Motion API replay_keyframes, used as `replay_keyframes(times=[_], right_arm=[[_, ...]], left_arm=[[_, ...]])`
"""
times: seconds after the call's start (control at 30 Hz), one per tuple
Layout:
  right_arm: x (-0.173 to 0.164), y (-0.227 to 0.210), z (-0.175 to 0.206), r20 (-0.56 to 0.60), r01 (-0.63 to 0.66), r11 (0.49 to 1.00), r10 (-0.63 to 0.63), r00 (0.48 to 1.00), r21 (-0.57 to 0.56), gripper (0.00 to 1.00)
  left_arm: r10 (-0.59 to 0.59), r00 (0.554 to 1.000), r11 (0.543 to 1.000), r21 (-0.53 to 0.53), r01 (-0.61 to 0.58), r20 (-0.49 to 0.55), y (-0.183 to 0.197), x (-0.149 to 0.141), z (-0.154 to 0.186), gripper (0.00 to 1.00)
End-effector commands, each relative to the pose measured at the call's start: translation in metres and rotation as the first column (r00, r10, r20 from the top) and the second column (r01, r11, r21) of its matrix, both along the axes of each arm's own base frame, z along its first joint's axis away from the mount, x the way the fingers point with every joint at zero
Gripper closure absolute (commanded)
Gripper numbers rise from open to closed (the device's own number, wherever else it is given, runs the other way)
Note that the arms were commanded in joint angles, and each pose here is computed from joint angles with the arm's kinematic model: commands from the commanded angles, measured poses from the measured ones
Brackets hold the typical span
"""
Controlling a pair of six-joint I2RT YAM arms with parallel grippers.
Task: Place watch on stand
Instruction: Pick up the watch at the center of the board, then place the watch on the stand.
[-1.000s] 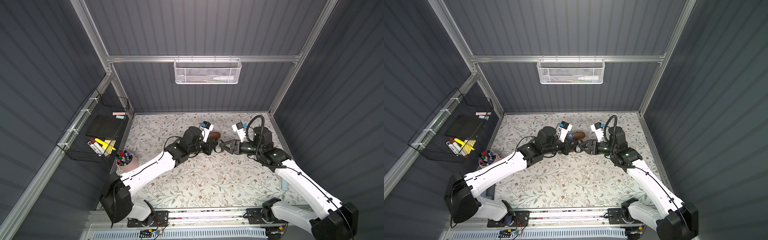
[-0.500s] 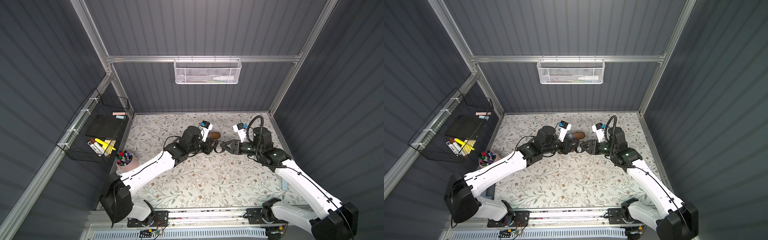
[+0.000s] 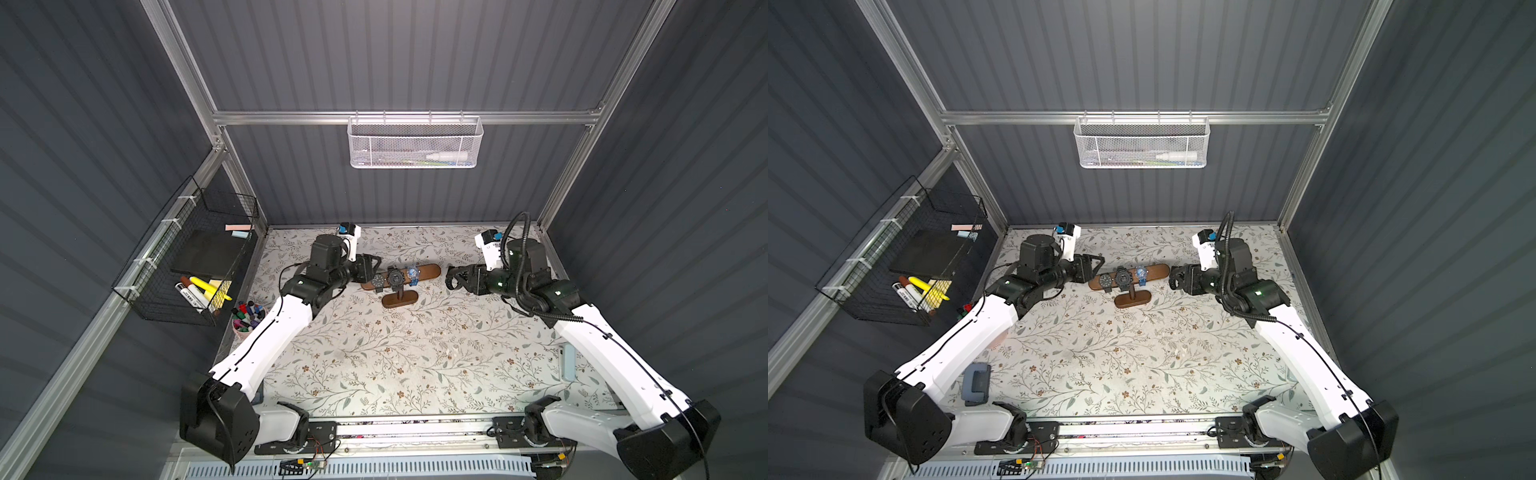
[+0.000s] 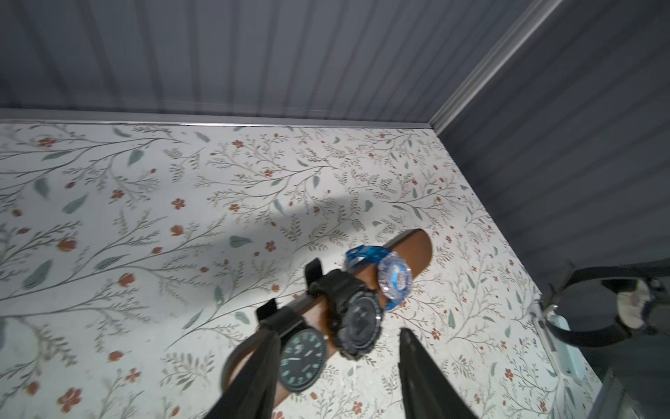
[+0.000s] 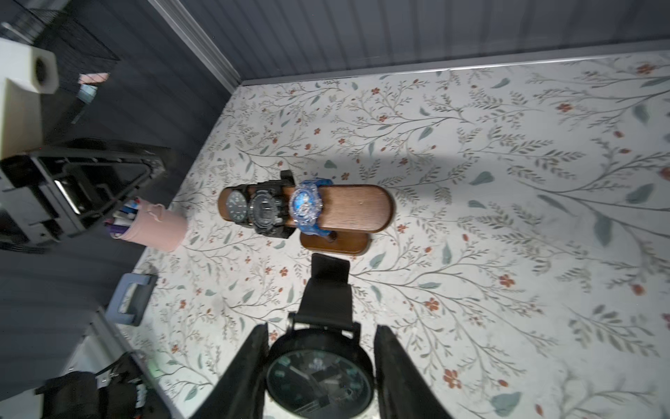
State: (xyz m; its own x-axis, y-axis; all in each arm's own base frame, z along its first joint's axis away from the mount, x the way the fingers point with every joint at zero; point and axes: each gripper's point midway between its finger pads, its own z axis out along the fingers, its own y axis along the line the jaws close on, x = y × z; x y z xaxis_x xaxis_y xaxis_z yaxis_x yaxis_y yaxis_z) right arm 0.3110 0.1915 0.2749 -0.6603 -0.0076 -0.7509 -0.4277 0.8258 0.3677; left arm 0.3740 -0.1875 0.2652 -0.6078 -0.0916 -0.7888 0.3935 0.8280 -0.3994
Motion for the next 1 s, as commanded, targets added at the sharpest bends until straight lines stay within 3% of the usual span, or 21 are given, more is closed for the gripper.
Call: replay_keyframes(times=[0.0,0.33,0.97], right_arm=[[0.016,-0.017,0.001,0.061,0.055,0.990,-0.048,0.997,-0.131,0.67],[0.054,-0.025,-0.005,0.166,0.130,0.960,-0.090,0.982,-0.249,0.69],[0.084,0.009,-0.048,0.208,0.126,0.907,-0.044,0.977,-0.402,0.70]], left_arm=[[-0.017,0.996,1.000,0.021,0.019,-0.082,0.012,-0.009,-0.021,0.49],[0.013,0.984,0.999,-0.036,-0.019,-0.176,0.034,-0.010,-0.053,0.54],[0.013,0.975,0.999,-0.027,-0.020,-0.222,0.034,-0.005,-0.084,0.64]])
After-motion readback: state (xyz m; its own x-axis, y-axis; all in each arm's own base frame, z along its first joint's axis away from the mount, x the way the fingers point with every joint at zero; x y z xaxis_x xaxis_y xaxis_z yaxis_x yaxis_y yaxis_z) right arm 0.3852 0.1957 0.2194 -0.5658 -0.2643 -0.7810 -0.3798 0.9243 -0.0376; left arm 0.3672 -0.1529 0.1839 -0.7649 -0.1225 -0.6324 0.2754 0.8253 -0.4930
